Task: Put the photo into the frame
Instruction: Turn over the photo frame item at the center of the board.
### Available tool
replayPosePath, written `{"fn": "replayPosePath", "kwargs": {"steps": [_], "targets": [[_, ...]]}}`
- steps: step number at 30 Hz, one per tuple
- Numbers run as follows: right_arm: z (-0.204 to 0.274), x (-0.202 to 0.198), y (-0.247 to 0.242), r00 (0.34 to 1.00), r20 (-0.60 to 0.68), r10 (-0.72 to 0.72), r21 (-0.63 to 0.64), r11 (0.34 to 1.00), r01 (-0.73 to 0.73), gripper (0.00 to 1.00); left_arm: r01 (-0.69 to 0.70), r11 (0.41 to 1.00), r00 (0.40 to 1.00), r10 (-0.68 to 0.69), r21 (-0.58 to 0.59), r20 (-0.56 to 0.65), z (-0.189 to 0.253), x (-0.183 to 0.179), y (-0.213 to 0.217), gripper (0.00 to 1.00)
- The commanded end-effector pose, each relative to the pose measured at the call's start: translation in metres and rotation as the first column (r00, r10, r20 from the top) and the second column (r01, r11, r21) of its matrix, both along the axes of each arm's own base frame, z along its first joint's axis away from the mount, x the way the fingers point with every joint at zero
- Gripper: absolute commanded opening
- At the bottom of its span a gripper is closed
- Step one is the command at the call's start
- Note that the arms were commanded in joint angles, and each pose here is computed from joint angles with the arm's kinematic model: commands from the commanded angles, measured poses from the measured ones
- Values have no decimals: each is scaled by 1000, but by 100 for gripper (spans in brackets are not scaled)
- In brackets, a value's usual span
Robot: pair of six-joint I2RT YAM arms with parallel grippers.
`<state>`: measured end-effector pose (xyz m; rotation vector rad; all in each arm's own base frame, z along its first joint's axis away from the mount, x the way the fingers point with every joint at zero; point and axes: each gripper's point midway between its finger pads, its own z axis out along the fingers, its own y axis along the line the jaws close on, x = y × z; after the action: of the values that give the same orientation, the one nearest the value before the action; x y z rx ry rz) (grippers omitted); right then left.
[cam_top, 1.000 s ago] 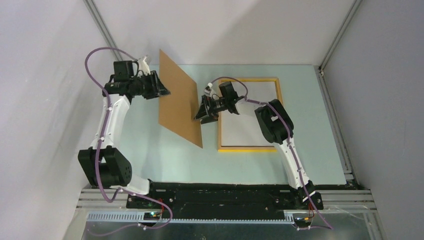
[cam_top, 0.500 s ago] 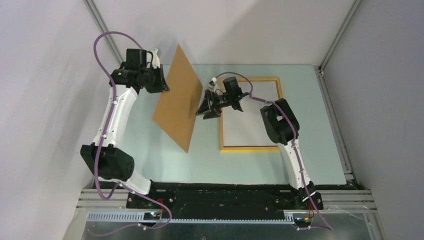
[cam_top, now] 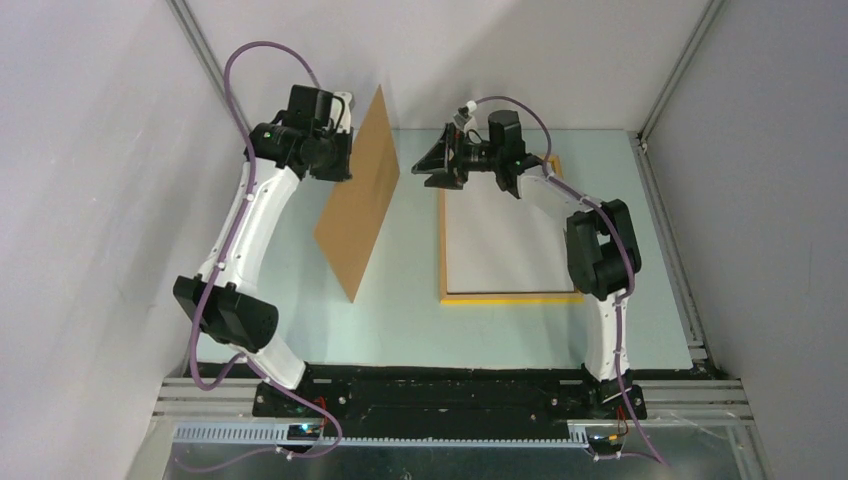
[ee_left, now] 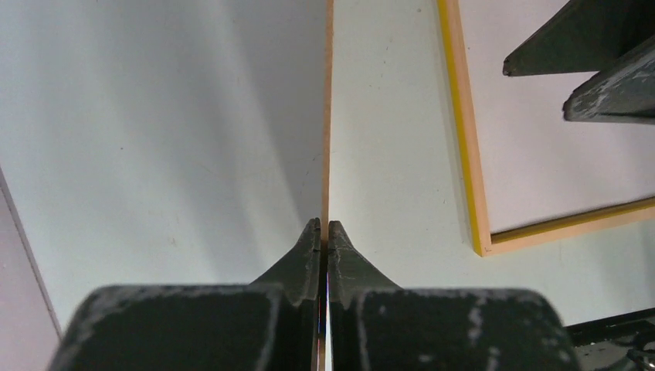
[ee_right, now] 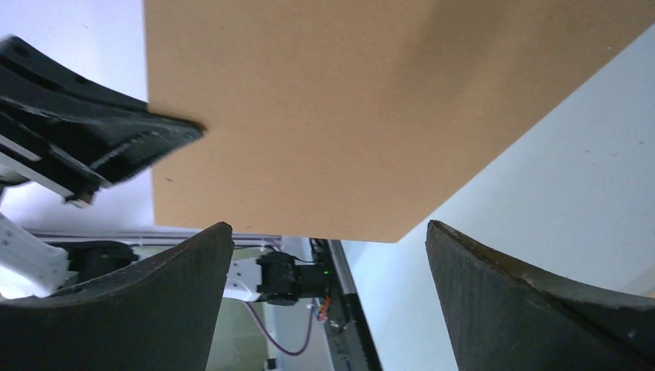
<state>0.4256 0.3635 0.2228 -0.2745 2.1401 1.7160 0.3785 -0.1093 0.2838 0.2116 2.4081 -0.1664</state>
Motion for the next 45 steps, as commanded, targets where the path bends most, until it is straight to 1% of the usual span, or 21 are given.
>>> {"fn": "replayPosePath", "kwargs": {"steps": [1,5,7,8,9,10,11,12,16,21,30,34,41,45], "targets": [[49,-5,4,1000,-8,-21,80,997,21,100,-3,1000,997,2,8,74,23,2,-7,5],[64,-9,11,1000,-16,-16,98,995,17,100,41,999,998,-40,-35,42,16,-7,-30,13],[70,-12,15,1000,-20,-9,112,994,11,99,66,996,997,-64,-53,30,13,-11,-42,19],[73,-13,16,1000,-23,-6,118,993,9,99,86,995,996,-84,-59,27,12,-13,-49,25],[74,-15,18,1000,-22,-2,120,993,4,99,95,993,995,-94,-67,22,11,-14,-54,28],[75,-15,19,1000,-23,-2,123,992,5,99,111,991,994,-110,-71,15,9,-16,-61,35],[75,-17,20,1000,-23,1,125,992,2,99,121,989,993,-121,-81,9,7,-17,-66,39],[77,-17,21,1000,-22,3,130,992,0,99,136,987,991,-136,-84,3,5,-18,-72,45],[82,-19,18,1000,-19,-7,139,990,9,100,182,977,982,-186,-112,-25,-3,-26,-91,56],[89,-22,7,999,-12,-32,151,988,33,100,231,961,970,-239,-150,-41,-8,-34,-107,61],[92,-26,1,999,-5,-38,166,985,38,99,260,949,961,-272,-178,-43,-8,-39,-114,62],[82,-23,3,999,-21,-46,144,988,48,99,273,943,958,-285,-191,-34,-5,-41,-115,62],[48,-16,1,992,-53,-111,38,993,113,93,313,922,944,-328,-228,-29,-1,-49,-122,63],[28,-14,-2,986,-49,-158,-66,986,155,89,332,910,937,-349,-247,-25,1,-52,-125,64]]}}
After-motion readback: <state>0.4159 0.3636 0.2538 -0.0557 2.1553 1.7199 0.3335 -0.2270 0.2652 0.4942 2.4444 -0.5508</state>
